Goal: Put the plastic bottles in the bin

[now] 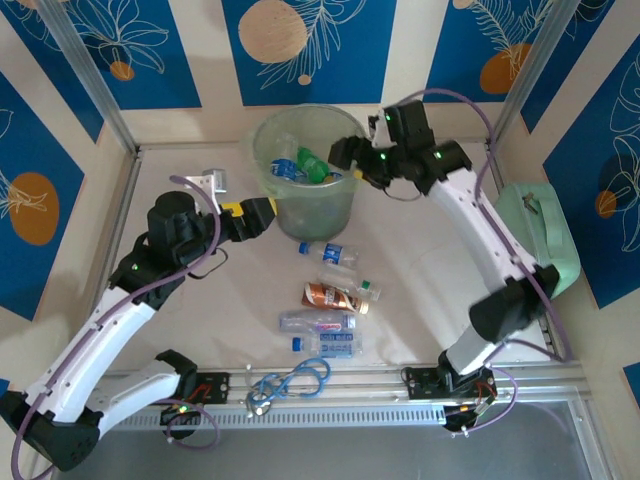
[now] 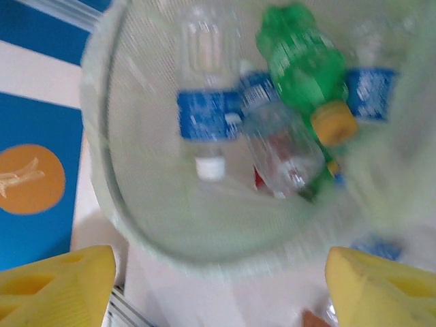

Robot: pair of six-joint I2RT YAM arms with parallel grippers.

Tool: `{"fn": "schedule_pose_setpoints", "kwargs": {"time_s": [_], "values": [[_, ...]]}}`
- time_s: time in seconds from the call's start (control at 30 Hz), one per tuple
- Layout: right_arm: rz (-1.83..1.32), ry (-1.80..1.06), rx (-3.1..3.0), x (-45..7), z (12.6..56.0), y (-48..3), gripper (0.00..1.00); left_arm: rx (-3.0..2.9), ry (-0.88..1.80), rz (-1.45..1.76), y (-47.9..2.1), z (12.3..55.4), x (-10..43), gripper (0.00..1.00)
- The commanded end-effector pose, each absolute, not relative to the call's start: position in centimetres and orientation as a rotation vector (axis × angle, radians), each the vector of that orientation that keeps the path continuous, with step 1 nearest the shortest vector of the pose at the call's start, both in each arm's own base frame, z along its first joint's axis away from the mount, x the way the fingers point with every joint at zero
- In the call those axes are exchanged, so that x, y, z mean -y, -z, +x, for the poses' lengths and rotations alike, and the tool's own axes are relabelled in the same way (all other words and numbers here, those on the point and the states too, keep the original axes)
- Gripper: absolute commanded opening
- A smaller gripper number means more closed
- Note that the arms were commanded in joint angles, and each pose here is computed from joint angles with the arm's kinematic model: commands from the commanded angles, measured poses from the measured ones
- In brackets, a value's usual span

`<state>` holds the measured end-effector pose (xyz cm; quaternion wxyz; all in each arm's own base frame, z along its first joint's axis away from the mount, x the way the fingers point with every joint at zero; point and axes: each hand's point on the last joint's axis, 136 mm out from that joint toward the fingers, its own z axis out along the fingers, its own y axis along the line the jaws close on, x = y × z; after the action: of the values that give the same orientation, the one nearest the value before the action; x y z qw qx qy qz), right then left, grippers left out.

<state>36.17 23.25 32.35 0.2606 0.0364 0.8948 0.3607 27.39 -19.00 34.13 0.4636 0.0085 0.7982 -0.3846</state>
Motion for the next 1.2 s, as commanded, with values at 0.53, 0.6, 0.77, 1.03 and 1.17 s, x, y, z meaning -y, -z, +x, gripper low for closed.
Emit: {"fn": "schedule_pose_setpoints", "kwargs": {"time_s": [0.53, 0.6, 0.77, 1.03, 1.17], "values": [[-0.494, -0.72, -2.831, -23.6, 15.9, -14.6, 0.94, -2.088, 0.937, -0.148, -27.8, 28.0, 18.0, 0.94], [-0.596, -0.69, -2.856, -24.1, 14.0, -13.8, 0.95, -2.093, 0.937, -0.156, -27.5, 28.0, 17.9, 0.94], [-0.81, -0.557, -2.895, -24.8, 11.2, -11.7, 0.97, -2.132, 0.902, -0.231, -26.1, 28.4, 17.0, 0.93], [-0.987, -0.25, -2.921, -25.5, 9.5, -8.7, 1.0, -2.215, 0.86, -0.372, -23.0, 28.1, 15.4, 0.92], [-1.04, -0.156, -2.919, -25.6, 9.2, -7.7, 1.0, -2.223, 0.865, -0.381, -22.7, 28.1, 15.2, 0.92]]}}
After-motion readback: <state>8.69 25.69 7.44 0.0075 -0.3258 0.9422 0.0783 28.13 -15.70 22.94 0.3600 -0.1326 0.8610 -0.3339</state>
